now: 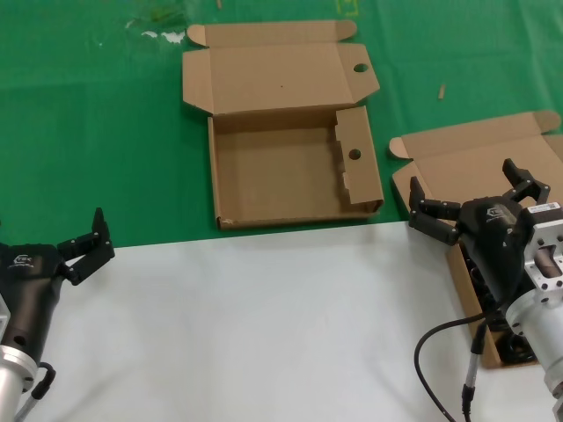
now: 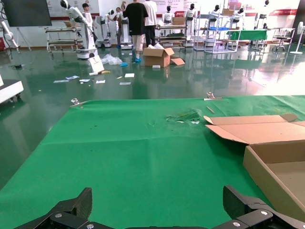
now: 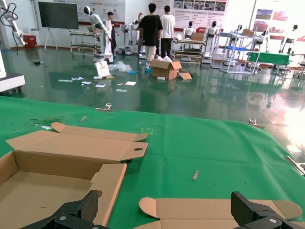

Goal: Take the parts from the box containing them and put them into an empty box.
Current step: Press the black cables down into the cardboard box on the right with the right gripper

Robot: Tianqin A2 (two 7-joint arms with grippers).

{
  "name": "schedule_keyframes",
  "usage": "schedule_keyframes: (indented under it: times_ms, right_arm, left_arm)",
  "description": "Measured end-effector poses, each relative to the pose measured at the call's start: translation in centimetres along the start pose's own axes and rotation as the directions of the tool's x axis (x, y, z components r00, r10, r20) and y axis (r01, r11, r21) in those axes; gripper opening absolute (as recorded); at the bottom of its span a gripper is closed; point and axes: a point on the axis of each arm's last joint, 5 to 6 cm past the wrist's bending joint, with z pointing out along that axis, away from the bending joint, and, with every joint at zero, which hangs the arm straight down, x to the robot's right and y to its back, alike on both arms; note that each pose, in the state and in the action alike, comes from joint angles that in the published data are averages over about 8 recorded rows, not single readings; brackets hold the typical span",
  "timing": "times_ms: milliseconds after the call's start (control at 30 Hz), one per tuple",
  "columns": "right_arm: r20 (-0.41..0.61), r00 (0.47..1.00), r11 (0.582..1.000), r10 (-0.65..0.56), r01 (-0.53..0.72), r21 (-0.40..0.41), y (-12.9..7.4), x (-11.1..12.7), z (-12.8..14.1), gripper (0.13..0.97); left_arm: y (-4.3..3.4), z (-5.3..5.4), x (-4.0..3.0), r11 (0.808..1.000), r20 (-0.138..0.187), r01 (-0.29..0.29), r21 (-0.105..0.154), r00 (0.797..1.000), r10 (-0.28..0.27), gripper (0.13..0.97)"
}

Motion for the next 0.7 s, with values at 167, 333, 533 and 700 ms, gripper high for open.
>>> schedule_keyframes:
  times_ms: [167,333,533,700]
  right_arm:
    - [0.000,1.000,1.000,0.000,0.000,0.000,0.0,0.0,0.0,0.966]
    - [-0.002,1.000,1.000,-0.003,0.003,-0.001,0.0,0.1,-0.1,0.966]
    - [-0.011,0.999,0.999,-0.034,0.034,-0.006,0.2,0.7,-0.7,0.966]
    - [0.010,0.994,0.994,-0.113,0.113,-0.007,-0.2,1.9,-1.2,0.966]
  left_arm:
    - [0.00,0.0,0.00,1.000,0.000,0.000,0.000,1.000,0.000,0.966]
    - [0.00,0.0,0.00,1.000,0.000,0.000,0.000,1.000,0.000,0.966]
    - [0.00,0.0,0.00,1.000,0.000,0.000,0.000,1.000,0.000,0.961]
    - [0.00,0.0,0.00,1.000,0.000,0.000,0.000,1.000,0.000,0.940]
